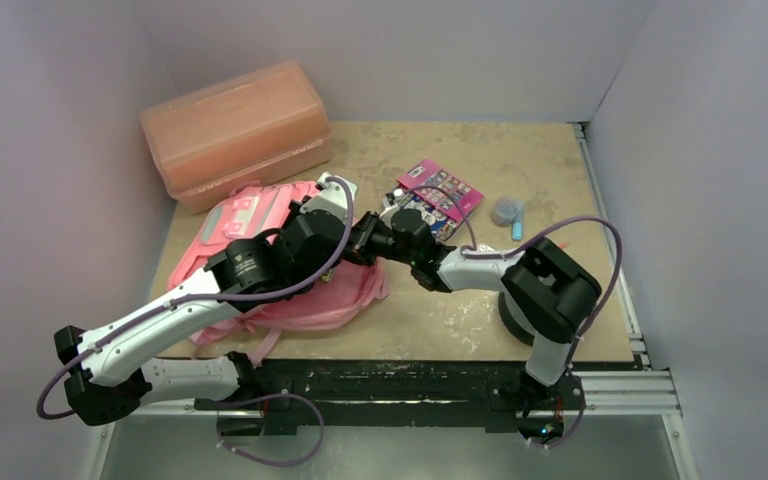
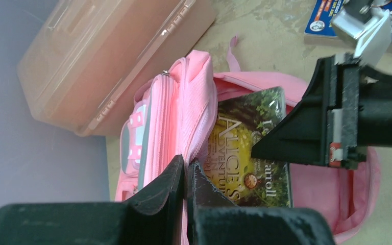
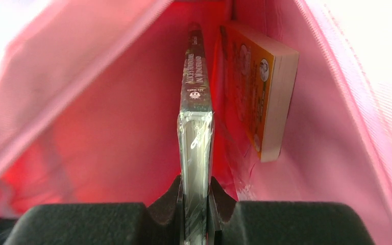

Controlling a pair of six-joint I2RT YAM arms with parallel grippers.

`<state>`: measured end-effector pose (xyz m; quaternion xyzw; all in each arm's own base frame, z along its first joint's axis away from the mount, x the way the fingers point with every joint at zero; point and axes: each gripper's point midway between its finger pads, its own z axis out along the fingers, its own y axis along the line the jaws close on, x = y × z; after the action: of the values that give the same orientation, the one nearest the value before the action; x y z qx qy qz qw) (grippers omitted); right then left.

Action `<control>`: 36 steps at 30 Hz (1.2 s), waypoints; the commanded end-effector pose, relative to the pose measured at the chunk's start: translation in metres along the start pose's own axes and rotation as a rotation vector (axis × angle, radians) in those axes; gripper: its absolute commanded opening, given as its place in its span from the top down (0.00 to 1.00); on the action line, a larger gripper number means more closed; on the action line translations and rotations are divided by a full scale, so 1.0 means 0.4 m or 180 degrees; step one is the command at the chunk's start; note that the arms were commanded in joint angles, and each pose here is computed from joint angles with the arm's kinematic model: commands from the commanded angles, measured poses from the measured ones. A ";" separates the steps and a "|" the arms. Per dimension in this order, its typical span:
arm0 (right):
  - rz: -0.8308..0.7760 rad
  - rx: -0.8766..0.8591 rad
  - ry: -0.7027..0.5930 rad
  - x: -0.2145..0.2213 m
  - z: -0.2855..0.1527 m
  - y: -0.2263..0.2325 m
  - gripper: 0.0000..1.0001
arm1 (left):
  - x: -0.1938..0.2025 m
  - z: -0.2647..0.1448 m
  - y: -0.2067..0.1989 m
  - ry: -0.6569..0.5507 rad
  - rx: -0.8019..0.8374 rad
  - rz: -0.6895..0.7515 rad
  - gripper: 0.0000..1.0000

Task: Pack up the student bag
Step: Place the book in the student bag.

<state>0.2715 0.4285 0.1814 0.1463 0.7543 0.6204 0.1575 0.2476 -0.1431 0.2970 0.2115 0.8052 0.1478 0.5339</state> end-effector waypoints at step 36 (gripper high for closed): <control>-0.0670 -0.0023 -0.0790 0.011 0.263 0.011 0.37 | -0.047 -0.006 0.050 -0.0538 -0.0246 -0.0258 1.00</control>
<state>0.3095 0.5346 0.1154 0.1458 0.7638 0.5618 0.2823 0.2518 -0.1354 0.2970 0.2175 0.7749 0.1604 0.5713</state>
